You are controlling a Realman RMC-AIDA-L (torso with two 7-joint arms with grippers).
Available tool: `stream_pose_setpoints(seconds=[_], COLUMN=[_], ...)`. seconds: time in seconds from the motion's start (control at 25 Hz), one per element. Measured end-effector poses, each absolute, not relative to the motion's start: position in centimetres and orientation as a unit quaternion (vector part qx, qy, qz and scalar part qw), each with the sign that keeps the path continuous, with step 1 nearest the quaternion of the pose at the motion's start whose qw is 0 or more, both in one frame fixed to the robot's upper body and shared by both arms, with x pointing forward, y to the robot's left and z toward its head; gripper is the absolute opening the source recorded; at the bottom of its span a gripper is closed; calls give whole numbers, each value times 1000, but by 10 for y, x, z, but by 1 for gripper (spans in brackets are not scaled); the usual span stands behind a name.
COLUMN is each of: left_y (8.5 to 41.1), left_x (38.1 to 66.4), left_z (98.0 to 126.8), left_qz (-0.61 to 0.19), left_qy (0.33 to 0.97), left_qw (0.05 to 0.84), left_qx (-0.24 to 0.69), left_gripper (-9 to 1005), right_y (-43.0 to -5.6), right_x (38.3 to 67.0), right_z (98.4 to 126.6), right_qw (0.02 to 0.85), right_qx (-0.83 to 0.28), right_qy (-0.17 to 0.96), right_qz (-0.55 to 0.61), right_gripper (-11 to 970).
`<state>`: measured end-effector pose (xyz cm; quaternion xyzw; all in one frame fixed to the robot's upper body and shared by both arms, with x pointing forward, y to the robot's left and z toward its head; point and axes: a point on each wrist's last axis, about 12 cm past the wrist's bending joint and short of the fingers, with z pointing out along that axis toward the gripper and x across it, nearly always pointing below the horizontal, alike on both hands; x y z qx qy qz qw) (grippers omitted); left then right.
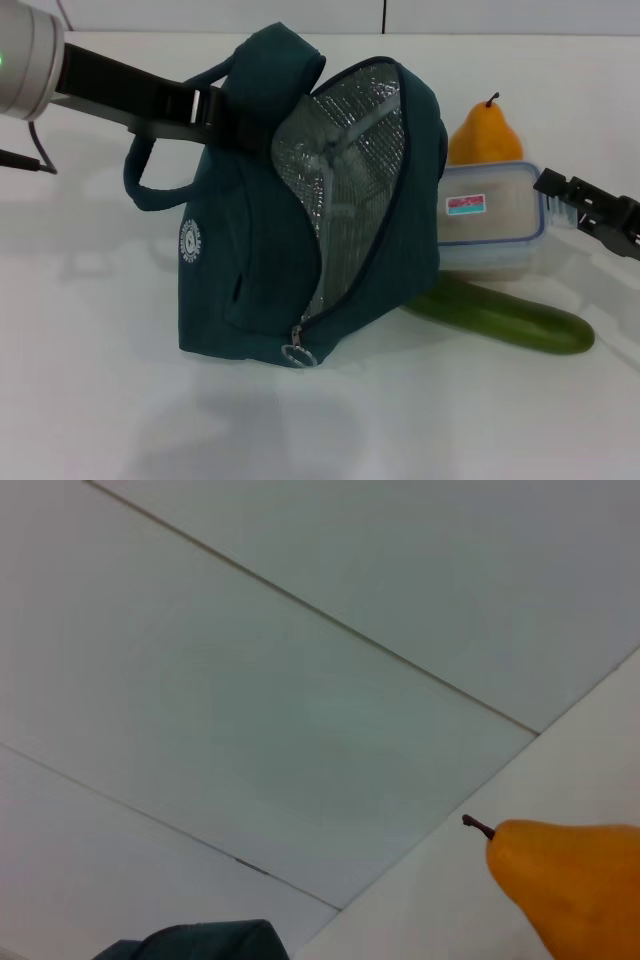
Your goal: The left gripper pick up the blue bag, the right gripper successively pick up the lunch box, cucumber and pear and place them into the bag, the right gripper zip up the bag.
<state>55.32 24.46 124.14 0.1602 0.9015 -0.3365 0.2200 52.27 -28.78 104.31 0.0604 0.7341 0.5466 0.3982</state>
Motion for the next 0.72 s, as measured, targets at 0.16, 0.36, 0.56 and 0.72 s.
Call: stream_pose_setpoints(seconds=[0.16,0.36,0.56,0.72], left_y=[245,244,242,242], left_x=[554,556,557,558], left_z=[1240,1237,1238,1237], left_qz=[-338,-341,-342,-342], left_qy=[902,902,901,900], left_qw=[216,210,211,210], left_qx=[159,161,165,168], left_gripper=[54,54,54,54], right_y=[-286,-280,-277,-277], right_x=[524,526,527,527], right_z=[1043,1042,1043,1044], right_qw=[397,395,393,395], right_qx=[61,62,58,62], right_qy=[734,736,733,729], right_qz=[548,547,552,556], right_gripper=[729,652,606,578])
